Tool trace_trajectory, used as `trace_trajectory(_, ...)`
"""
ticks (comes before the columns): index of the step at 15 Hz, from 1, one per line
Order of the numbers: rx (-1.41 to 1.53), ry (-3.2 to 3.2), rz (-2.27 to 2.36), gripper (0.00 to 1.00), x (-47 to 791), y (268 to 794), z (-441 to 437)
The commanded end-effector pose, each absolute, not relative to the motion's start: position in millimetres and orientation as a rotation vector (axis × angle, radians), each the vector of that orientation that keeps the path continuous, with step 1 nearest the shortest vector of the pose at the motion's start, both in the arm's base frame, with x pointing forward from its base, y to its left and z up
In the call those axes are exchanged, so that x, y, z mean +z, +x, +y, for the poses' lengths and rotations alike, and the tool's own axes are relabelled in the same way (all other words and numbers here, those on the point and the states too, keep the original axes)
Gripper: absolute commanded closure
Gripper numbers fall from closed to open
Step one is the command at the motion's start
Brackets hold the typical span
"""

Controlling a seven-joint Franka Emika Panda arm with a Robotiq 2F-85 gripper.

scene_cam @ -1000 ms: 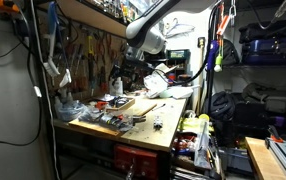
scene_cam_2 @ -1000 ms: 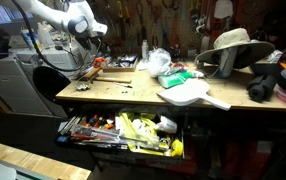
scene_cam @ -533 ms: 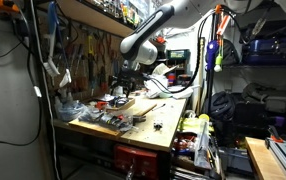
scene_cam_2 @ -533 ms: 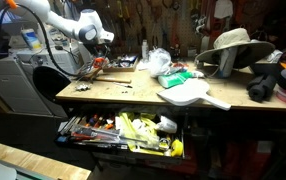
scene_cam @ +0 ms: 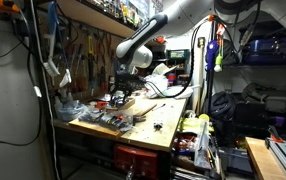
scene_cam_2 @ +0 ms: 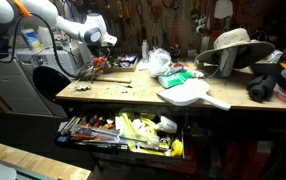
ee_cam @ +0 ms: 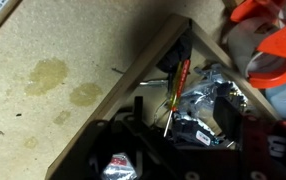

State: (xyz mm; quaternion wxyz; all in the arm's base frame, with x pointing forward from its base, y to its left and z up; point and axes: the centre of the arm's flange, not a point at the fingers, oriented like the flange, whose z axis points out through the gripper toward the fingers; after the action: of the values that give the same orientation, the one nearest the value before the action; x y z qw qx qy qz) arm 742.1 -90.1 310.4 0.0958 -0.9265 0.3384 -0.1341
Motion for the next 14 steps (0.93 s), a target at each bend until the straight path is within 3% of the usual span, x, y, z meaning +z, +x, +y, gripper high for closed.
trace_trajectory(1,-0.33,-2.737,1.04,0.36,304.7,756.1,-92.8)
trace_trajectory(2,-0.322,-2.74,1.043,0.52,303.3,757.2,-92.9)
trace_trajectory(3,-0.315,-2.739,1.042,0.46,303.0,758.3,-92.7)
trace_trajectory(4,-0.32,-2.742,1.039,0.48,301.6,760.0,-92.2)
trace_trajectory(5,-0.321,-2.742,1.038,0.56,301.3,761.5,-92.0)
trace_trajectory(6,-0.321,-2.745,1.038,0.53,299.9,763.2,-91.7)
trace_trajectory(7,-0.321,-2.75,1.039,0.6,297.9,764.4,-91.6)
trace_trajectory(9,-0.315,-2.751,1.042,0.61,294.8,767.1,-92.4)
trace_trajectory(10,-0.31,-2.751,1.046,0.69,292.7,767.8,-93.0)
trace_trajectory(11,-0.306,-2.752,1.048,0.66,291.1,768.9,-93.4)
trace_trajectory(14,-0.288,-2.75,1.057,0.7,286.0,772.0,-93.4)
